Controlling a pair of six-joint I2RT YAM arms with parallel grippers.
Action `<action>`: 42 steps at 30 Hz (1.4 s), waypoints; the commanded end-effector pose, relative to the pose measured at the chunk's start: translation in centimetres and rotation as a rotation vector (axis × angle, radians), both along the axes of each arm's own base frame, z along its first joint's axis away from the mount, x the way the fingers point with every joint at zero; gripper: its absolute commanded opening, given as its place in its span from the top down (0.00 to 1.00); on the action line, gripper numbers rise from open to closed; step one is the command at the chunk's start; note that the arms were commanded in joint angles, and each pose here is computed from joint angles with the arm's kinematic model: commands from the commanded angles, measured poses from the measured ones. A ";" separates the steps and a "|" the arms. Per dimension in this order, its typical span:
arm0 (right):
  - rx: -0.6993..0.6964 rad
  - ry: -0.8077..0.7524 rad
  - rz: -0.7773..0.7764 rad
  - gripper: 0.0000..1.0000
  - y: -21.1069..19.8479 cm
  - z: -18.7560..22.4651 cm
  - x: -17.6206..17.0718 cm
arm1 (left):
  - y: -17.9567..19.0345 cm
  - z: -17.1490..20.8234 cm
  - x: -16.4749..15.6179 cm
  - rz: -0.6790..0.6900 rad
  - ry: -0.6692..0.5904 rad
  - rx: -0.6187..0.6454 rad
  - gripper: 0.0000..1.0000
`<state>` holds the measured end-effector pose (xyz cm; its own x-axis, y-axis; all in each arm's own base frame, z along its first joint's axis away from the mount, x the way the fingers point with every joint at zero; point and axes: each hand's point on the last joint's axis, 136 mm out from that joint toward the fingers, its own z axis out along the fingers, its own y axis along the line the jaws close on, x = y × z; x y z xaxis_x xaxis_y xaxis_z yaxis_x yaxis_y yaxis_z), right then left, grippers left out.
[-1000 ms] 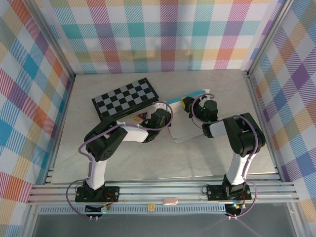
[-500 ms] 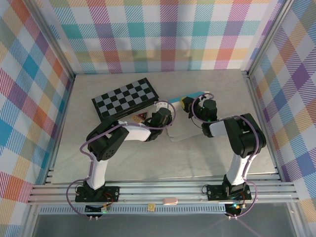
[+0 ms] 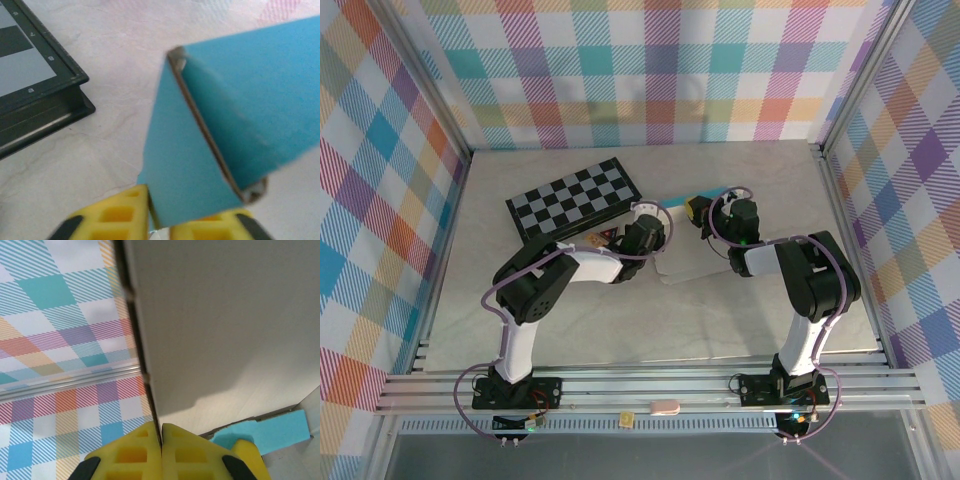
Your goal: Fold the paper box
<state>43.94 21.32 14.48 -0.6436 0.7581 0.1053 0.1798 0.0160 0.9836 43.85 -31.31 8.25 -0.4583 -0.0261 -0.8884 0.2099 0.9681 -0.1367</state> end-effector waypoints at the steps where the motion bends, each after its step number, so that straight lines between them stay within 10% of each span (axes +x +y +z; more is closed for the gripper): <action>1: -0.026 0.173 0.120 1.00 2.4 -3.9 -2.8 | -1.9 3.2 1.4 -0.068 -0.085 -0.108 0.99; 8: -0.030 0.189 0.133 1.00 3.1 -3.9 -2.8 | -3.0 3.0 1.3 -0.107 -0.048 -0.126 1.00; 21: -0.074 0.216 0.028 1.00 2.3 -1.7 -2.1 | 2.8 2.6 1.2 0.262 0.178 0.001 1.00; 30: -0.129 0.349 0.024 1.00 2.9 -2.7 -2.6 | 1.8 1.8 0.9 0.165 0.170 -0.023 1.00; 42: -0.162 0.449 -0.025 1.00 2.5 -4.3 -2.9 | 6.5 -1.5 0.2 0.385 0.367 0.223 1.00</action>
